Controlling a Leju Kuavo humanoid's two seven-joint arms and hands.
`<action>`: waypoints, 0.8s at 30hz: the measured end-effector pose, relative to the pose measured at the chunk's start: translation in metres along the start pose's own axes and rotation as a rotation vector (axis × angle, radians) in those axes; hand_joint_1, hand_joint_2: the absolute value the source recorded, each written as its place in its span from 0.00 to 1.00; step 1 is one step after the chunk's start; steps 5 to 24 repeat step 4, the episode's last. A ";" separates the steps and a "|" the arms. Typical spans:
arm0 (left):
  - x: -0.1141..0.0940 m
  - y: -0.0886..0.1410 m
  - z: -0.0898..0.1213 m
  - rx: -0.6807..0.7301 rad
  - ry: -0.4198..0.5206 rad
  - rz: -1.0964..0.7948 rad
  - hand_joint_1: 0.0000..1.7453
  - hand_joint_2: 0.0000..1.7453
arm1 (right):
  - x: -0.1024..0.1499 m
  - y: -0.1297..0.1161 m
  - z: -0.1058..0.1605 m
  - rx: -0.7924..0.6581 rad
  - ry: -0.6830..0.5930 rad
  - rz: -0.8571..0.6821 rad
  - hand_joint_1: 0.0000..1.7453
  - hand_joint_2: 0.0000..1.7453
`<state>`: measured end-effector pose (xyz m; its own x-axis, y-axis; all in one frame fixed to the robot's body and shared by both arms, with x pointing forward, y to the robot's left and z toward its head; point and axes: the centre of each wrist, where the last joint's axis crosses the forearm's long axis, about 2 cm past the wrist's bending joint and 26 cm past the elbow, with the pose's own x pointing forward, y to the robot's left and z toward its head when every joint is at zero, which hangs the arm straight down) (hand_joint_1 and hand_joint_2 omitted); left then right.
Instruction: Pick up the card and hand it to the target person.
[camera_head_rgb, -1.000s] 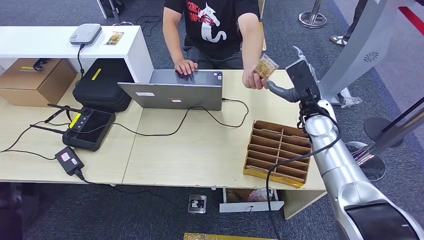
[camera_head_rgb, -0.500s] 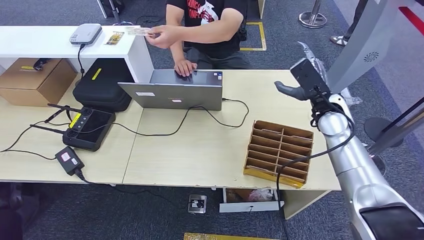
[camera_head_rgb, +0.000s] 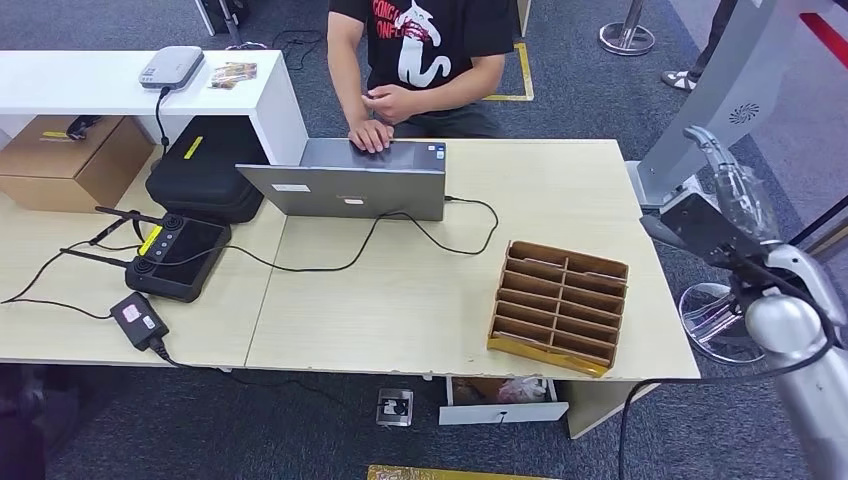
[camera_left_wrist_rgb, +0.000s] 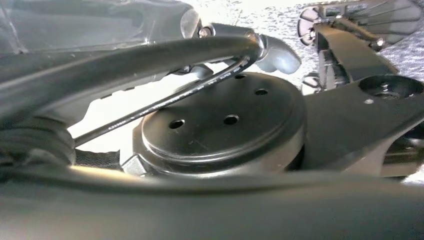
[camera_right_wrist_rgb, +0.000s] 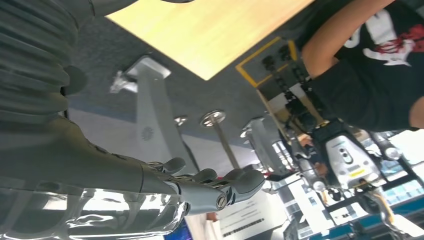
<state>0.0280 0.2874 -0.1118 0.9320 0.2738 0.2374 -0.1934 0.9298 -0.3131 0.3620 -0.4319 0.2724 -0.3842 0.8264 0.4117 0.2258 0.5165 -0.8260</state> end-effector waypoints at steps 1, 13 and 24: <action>0.000 0.000 0.000 0.001 -0.001 0.006 0.00 0.00 | -0.003 -0.001 0.012 0.004 0.010 0.014 0.00 1.00; -0.002 0.000 0.000 0.008 -0.001 0.017 0.00 0.00 | -0.007 -0.002 0.047 0.010 0.030 0.039 0.00 1.00; -0.002 0.000 0.000 0.008 -0.001 0.017 0.00 0.00 | -0.007 -0.002 0.047 0.010 0.030 0.039 0.00 1.00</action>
